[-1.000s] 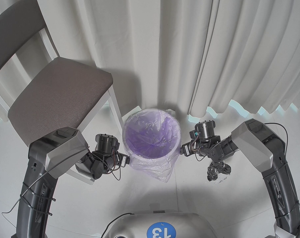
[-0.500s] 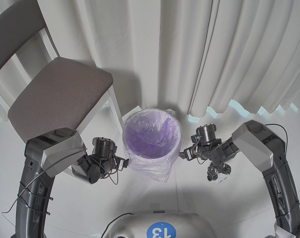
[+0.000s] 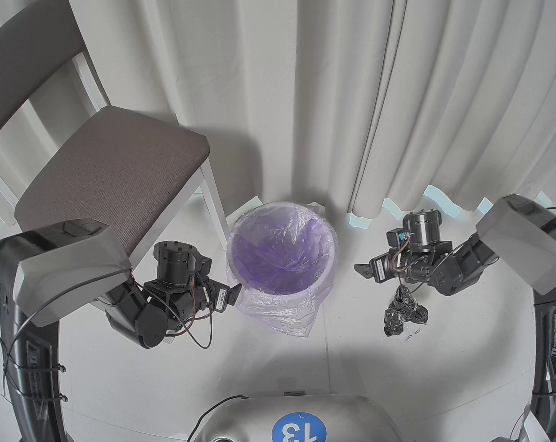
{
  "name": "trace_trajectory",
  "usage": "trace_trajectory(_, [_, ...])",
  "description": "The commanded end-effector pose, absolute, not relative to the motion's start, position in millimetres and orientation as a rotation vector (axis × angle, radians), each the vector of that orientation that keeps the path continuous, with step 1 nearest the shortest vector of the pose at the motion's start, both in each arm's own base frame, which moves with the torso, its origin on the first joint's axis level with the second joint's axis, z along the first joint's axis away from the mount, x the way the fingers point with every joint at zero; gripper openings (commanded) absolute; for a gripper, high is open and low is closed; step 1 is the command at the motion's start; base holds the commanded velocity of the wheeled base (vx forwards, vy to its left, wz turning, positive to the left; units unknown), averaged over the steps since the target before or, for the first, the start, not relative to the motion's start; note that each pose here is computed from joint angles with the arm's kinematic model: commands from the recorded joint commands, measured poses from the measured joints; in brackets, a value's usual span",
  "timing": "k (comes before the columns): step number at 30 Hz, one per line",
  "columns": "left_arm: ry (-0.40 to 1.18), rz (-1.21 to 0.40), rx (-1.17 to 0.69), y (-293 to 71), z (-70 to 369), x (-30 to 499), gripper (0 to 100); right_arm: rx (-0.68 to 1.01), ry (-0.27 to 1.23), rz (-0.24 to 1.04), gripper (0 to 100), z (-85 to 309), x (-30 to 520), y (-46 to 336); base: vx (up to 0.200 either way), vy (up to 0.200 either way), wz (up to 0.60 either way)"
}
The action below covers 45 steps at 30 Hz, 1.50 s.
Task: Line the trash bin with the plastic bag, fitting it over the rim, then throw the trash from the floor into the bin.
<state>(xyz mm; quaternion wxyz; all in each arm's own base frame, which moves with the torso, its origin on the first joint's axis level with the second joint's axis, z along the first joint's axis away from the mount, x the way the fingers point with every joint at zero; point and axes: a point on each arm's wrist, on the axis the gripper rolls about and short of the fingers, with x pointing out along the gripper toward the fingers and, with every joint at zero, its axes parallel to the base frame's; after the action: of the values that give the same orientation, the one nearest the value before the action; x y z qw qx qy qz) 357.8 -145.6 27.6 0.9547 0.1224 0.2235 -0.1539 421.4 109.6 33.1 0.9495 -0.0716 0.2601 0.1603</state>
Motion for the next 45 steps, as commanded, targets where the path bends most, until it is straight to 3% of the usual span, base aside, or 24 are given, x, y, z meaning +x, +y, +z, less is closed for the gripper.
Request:
trace_trajectory(1, [0.369,-0.348,0.239,-151,72,332,100,-0.131,0.433,0.295,100,86,396,89,0.0,0.0,0.0])
trace_trajectory(13, [0.194,-0.437,0.212,-172,151,274,100,-0.155,0.314,0.256,100,153,330,61,0.0,0.0,0.0])
trace_trajectory(26, [-0.023,-0.377,0.087,-124,232,207,100,-0.146,0.094,0.2,100,216,252,44,0.0,0.0,0.0])
trace_trajectory(34, [-0.005,-0.384,0.073,-101,239,171,100,-0.143,0.0,0.166,100,235,206,36,0.0,0.0,0.0])
trace_trajectory(45, [-0.01,-0.379,0.069,-88,232,151,100,-0.194,-0.042,0.16,100,222,145,25,0.0,0.0,0.0])
